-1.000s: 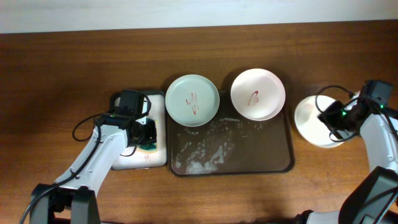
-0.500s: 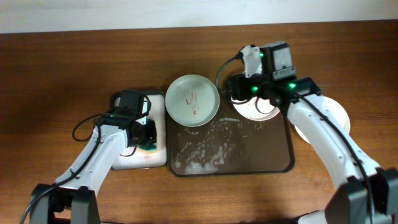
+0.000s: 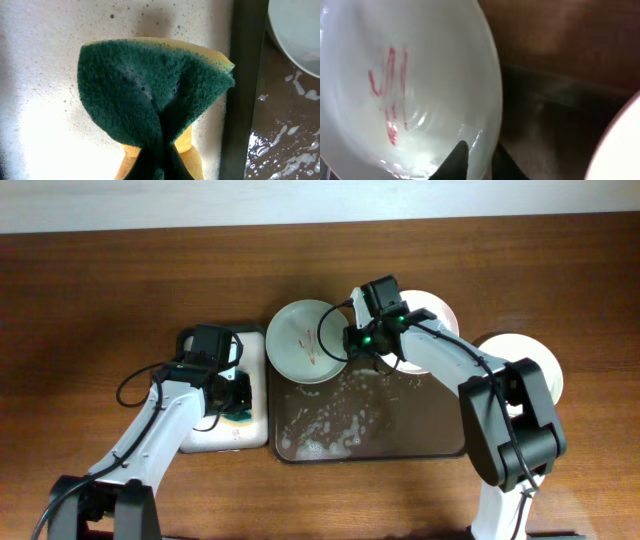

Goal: Clean dirty plates on tray and stack at the side
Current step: 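Grip the rim of the light green plate with the right gripper, then scrub the light green plate with the sponge in the left gripper, then return the sponge to the white tray with the left gripper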

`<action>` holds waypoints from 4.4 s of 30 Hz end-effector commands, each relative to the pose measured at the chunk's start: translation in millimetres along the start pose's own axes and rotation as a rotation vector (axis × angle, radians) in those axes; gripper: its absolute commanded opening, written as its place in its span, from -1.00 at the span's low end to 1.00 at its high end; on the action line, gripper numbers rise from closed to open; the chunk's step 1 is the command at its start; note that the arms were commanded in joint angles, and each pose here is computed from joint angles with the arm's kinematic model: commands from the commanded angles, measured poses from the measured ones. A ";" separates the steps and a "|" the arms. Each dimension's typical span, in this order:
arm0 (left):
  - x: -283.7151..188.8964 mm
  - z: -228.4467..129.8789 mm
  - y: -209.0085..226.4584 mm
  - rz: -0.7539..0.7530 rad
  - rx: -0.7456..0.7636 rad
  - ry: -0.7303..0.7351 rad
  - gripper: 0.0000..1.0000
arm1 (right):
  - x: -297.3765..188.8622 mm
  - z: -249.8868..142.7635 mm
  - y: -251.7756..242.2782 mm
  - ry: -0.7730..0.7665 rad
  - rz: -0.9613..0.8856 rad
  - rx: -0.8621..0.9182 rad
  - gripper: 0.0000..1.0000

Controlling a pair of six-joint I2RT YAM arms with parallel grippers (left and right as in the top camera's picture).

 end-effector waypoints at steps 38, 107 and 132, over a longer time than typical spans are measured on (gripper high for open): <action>22.4 -11.3 -133.3 -0.432 0.059 0.005 -1.00 | -14.4 -61.1 4.0 0.395 -0.046 0.174 -0.92; 5.7 13.9 -11.6 0.090 -0.085 -0.097 -1.00 | -15.5 -63.7 4.3 0.413 -0.047 0.178 -0.92; -1.3 18.7 4.7 0.077 -0.067 -0.215 0.61 | -16.0 -64.7 4.4 0.420 -0.047 0.179 -0.92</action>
Point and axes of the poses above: each gripper's point midway between its finger pads, its own x axis out along the fingers, its own y axis along the line the jaws close on, z = x × y, the point moved 9 cm from there along -x, back along the fingers, and after that the axes turned 12 degrees about -x, right-handed, at the moved point
